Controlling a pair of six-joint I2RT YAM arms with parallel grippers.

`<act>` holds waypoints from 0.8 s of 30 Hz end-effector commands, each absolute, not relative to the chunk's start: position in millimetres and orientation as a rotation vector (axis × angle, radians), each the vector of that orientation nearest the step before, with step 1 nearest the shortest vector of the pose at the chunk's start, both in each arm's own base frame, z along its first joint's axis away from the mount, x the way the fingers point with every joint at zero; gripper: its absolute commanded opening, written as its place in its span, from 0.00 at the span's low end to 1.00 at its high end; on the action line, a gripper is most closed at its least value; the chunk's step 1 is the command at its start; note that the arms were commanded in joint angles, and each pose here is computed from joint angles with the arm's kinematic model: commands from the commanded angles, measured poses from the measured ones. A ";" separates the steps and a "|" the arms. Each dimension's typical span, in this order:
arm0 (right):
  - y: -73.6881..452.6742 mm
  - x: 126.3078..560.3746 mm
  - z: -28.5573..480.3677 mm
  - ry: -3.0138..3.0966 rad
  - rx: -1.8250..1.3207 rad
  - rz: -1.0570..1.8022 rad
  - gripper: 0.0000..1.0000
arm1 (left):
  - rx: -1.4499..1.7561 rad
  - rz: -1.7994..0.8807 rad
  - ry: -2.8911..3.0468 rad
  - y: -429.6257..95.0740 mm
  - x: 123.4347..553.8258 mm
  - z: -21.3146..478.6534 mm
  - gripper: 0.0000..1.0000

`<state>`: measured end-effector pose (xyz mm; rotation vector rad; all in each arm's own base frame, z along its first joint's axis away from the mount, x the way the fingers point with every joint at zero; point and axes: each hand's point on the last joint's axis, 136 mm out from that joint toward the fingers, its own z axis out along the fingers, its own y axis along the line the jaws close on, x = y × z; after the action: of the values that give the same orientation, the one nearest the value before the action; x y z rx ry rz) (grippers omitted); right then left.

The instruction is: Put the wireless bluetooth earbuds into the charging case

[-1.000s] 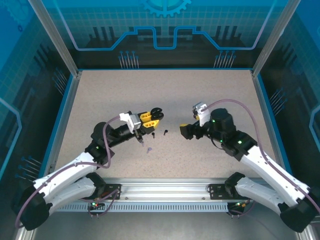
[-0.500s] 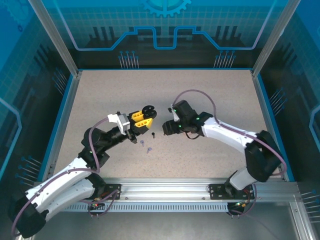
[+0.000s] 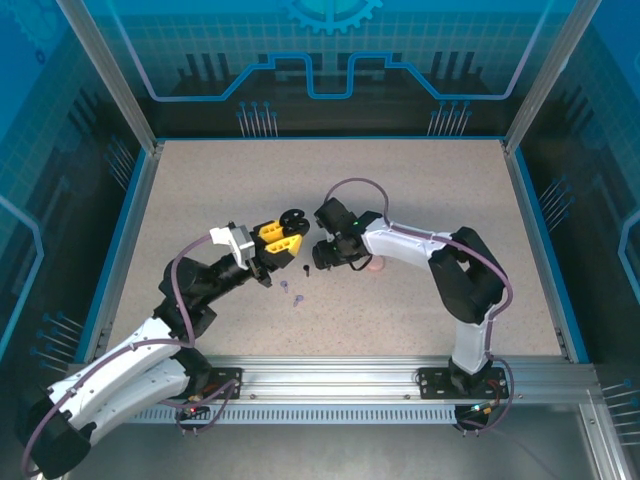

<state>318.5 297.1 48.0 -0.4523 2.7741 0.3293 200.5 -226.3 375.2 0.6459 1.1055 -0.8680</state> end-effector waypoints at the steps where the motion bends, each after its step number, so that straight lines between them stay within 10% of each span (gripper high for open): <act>1: 301.1 314.7 46.4 2.799 -0.464 0.304 0.55 | 0.624 -0.875 1.099 -223.8 198.1 379.1 0.00; 24: 302.5 316.1 27.7 2.848 -0.444 0.203 0.56 | 0.624 -0.868 1.117 -225.0 201.5 376.1 0.00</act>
<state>317.0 301.6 26.3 -0.4492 2.8453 0.2422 203.2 -226.9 369.8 0.6425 1.1346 -0.8676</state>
